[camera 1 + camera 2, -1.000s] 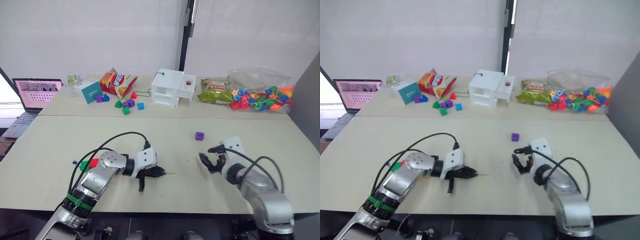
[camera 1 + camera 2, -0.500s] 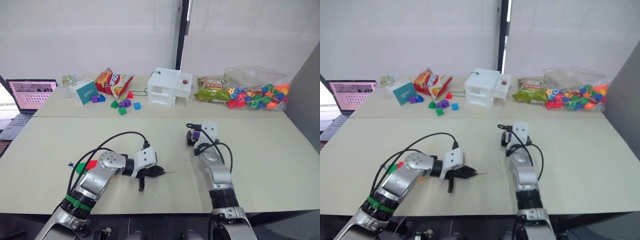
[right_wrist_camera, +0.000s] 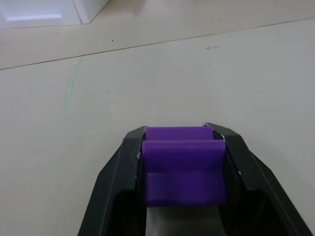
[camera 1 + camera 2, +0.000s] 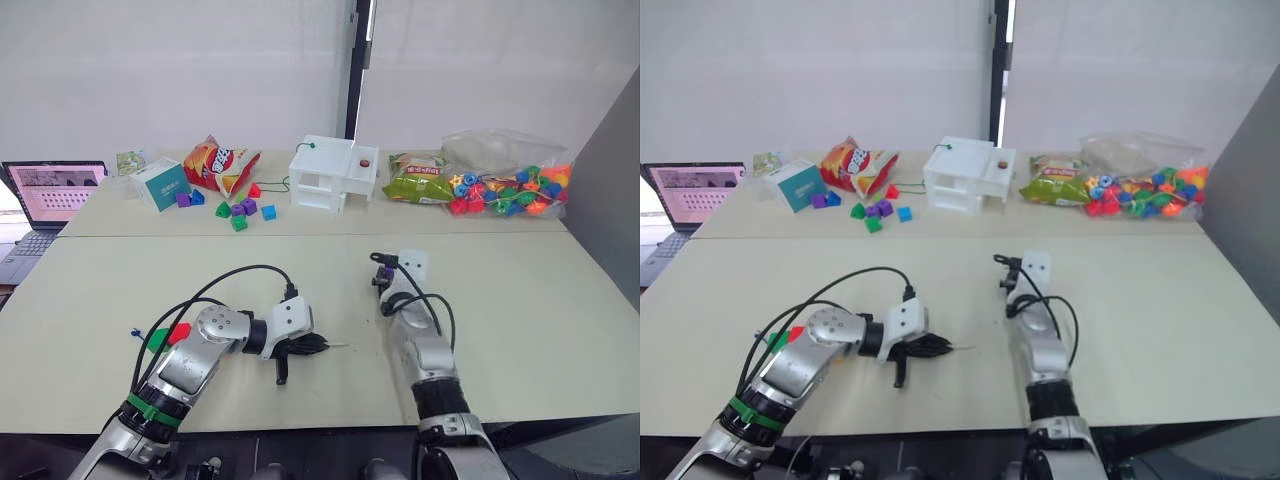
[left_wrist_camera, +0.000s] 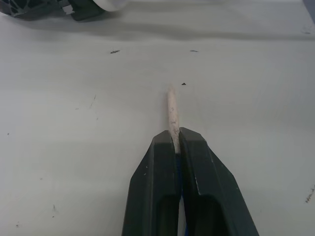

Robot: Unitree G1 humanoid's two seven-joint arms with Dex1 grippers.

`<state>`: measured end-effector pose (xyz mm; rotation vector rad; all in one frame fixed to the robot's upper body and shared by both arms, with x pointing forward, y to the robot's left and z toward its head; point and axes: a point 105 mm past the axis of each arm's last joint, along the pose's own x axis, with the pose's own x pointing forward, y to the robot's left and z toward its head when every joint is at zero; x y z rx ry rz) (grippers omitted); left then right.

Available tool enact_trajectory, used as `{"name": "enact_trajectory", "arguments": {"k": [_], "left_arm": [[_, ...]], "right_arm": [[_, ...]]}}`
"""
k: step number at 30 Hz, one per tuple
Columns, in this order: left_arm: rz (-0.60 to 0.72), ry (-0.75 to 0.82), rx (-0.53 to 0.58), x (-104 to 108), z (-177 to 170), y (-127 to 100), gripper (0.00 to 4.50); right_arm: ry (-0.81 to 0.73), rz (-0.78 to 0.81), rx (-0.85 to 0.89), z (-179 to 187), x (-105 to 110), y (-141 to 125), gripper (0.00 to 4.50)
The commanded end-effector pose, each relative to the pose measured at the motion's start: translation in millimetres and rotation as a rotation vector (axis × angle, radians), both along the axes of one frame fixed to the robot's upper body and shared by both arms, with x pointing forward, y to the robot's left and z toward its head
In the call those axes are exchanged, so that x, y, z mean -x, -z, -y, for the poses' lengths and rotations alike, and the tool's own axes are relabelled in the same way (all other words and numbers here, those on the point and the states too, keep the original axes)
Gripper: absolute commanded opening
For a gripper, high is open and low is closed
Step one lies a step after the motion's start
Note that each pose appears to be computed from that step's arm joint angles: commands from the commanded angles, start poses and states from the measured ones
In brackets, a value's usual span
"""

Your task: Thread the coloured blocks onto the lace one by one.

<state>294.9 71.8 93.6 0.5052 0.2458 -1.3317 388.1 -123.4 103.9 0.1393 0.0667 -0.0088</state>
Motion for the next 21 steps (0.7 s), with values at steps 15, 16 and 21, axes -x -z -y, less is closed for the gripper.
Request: {"name": "enact_trajectory", "arguments": {"k": [15, 16, 21], "left_arm": [[0.021, 0.036, -0.010, 0.5, -3.5, -9.5, 0.00], [0.022, 0.036, -0.013, 0.7, -4.2, -9.7, 0.00], [0.020, 0.038, -0.017, 0.8, -7.0, -10.6, 0.00]], "right_arm": [[-0.237, -0.211, 0.048, -35.5, 119.7, 31.2, 1.21], [-0.223, -0.198, 0.023, -35.3, 119.1, 29.2, 1.21], [-0.197, -0.036, 0.008, -26.0, 114.5, -6.0, 2.93]]}}
